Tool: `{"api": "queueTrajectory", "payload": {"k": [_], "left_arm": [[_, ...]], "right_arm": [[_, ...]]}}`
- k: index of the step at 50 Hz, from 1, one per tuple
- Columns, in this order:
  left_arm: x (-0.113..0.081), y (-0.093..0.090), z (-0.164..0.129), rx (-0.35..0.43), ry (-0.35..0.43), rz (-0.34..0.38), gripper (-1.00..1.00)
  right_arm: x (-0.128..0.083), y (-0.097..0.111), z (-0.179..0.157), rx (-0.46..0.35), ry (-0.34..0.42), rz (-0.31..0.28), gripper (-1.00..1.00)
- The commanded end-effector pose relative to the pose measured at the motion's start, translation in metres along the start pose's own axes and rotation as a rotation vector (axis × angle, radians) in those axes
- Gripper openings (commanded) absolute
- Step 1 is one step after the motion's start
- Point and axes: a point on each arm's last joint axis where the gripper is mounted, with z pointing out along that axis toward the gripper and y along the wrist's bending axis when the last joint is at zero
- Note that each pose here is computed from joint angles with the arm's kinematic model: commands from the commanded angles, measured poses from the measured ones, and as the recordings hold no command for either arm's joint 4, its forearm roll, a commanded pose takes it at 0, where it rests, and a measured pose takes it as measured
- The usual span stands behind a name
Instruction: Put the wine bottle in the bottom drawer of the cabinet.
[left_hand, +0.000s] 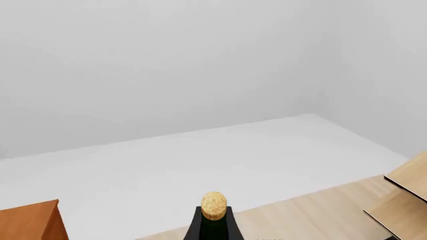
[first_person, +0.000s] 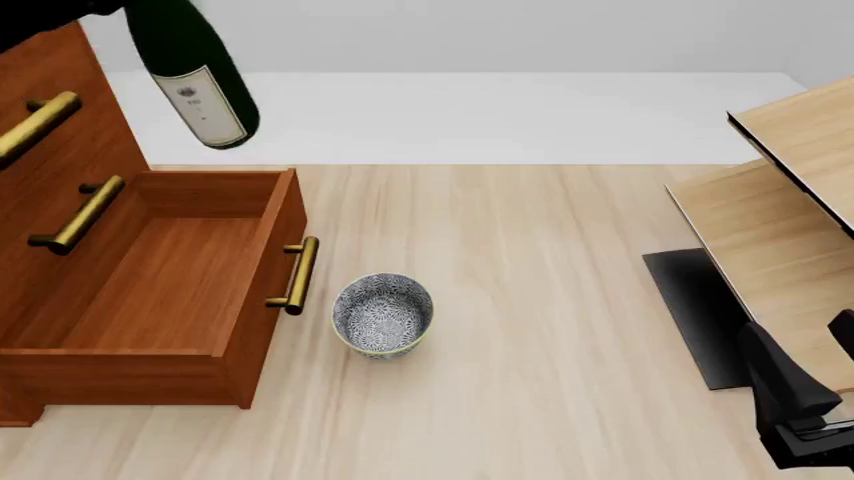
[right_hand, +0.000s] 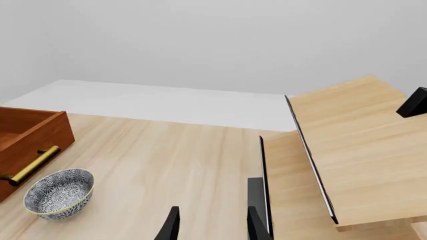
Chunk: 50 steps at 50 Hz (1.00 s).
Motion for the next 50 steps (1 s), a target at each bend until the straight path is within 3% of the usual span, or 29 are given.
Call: {"api": "queueTrajectory", "payload": {"k": [1, 3, 5, 6, 13, 14, 24, 26, 29, 31, 39, 45, 50], "left_arm": [[-0.021, 0.009, -0.02, -0.043, -0.003, 0.024, -1.0], [-0.022, 0.008, -0.022, -0.04, 0.014, 0.015, -1.0], [-0.022, 0.009, -0.023, -0.044, 0.037, 0.067, -1.0], [-0.023, 0.008, -0.026, -0.038, 0.031, 0.042, -1.0], [-0.034, 0.011, -0.038, -0.056, 0.057, 0.055, -1.0], [-0.034, 0.018, -0.036, -0.094, 0.088, 0.042, -1.0], [-0.038, 0.016, -0.046, -0.089, 0.153, 0.019, -1.0], [-0.037, 0.017, -0.044, -0.094, 0.191, -0.017, -1.0], [-0.036, 0.013, -0.046, -0.072, 0.209, 0.02, -1.0], [-0.035, 0.013, -0.042, -0.075, 0.249, -0.02, -1.0], [-0.04, 0.018, -0.044, -0.097, 0.316, -0.009, -1.0], [-0.032, 0.012, -0.039, -0.063, 0.383, -0.025, -1.0], [-0.029, 0.017, -0.035, -0.09, 0.409, -0.023, -1.0]], "right_arm": [[0.0, 0.0, 0.0, -0.004, -0.001, -0.002, 1.0], [0.0, 0.0, 0.0, -0.004, -0.001, -0.004, 1.0], [0.0, 0.0, 0.0, -0.005, -0.003, -0.002, 1.0], [0.0, 0.0, 0.0, -0.005, -0.003, -0.003, 1.0], [0.0, 0.0, 0.0, -0.007, -0.002, -0.004, 1.0], [0.0, 0.0, 0.0, -0.008, -0.002, -0.005, 1.0], [0.0, 0.001, 0.0, -0.012, 0.002, -0.003, 1.0], [0.0, 0.001, 0.001, -0.015, 0.003, -0.004, 1.0], [0.0, 0.001, 0.001, -0.018, 0.002, -0.005, 1.0], [0.0, 0.001, 0.001, -0.02, 0.002, -0.005, 1.0], [0.0, 0.002, 0.002, -0.027, 0.005, -0.004, 1.0], [0.0, 0.002, 0.001, -0.035, 0.003, 0.0, 1.0], [0.0, 0.002, 0.0, -0.035, 0.002, 0.0, 1.0]]}}
